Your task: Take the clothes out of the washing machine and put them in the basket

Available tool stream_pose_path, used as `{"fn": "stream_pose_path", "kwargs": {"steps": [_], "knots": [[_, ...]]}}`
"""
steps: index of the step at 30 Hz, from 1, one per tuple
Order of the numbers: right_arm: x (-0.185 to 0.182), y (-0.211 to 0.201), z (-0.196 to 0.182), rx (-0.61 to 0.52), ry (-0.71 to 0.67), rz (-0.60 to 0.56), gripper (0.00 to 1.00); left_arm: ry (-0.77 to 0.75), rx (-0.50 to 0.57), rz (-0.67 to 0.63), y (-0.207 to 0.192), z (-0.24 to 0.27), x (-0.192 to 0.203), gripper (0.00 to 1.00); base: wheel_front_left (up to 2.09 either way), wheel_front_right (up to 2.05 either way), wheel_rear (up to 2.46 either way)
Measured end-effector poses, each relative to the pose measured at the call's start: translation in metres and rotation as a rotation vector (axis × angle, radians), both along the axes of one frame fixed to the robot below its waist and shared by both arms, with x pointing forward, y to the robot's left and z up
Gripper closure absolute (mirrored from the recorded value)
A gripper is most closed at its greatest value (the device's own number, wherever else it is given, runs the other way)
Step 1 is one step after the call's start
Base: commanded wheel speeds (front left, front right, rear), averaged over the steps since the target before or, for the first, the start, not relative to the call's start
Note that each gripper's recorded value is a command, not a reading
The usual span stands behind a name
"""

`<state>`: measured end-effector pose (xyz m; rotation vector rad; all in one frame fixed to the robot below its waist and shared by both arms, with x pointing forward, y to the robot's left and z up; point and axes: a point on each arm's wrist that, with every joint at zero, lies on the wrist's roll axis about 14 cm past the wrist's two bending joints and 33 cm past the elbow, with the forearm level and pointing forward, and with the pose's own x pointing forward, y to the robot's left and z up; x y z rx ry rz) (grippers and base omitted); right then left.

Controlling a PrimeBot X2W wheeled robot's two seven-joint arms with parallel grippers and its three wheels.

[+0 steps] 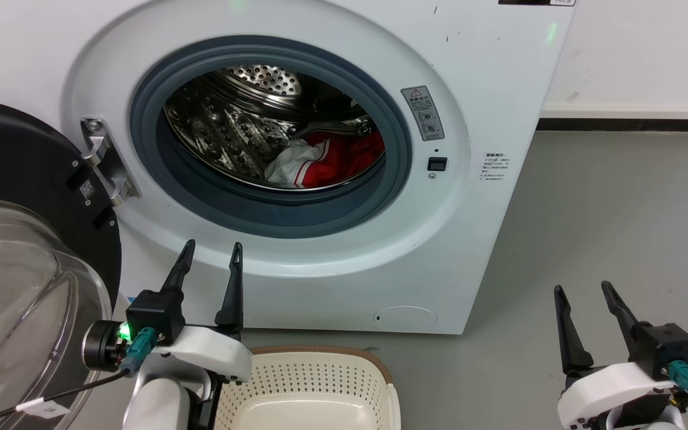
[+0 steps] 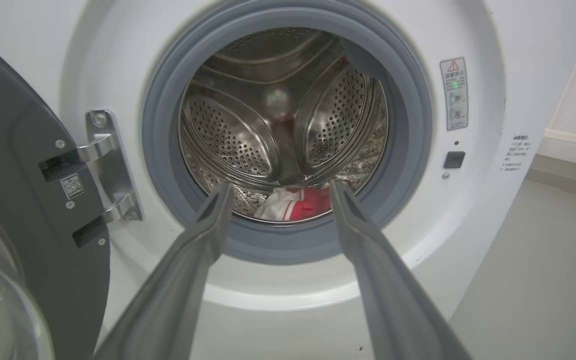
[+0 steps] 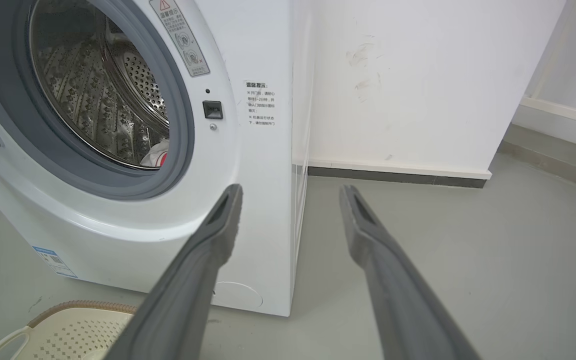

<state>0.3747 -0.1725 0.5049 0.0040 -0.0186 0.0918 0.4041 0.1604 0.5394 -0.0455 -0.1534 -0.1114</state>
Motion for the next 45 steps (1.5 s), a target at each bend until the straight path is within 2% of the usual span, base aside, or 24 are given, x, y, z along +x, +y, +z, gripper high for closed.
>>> {"fn": "stream_pose_path", "kwargs": {"steps": [6,28,38,45], "knots": [[0.0,0.001,-0.001,-0.03,-0.003,0.005,0.0,-0.011,0.033,-0.003,-0.001,0.002,0.001,0.0,0.0,0.0,0.0],[0.003,0.001,-0.005,-0.025,0.012,0.004,0.0,0.006,0.036,0.001,0.0,-0.005,0.008,0.0,0.0,0.0,0.0],[0.019,0.003,-0.003,-0.021,0.004,0.012,0.0,0.042,0.038,-0.015,-0.009,-0.016,0.051,0.0,0.0,0.0,0.0],[0.038,-0.001,-0.015,-0.022,0.033,0.003,0.0,0.075,0.063,-0.04,-0.016,-0.029,0.113,0.0,0.0,0.0,0.0]]}}
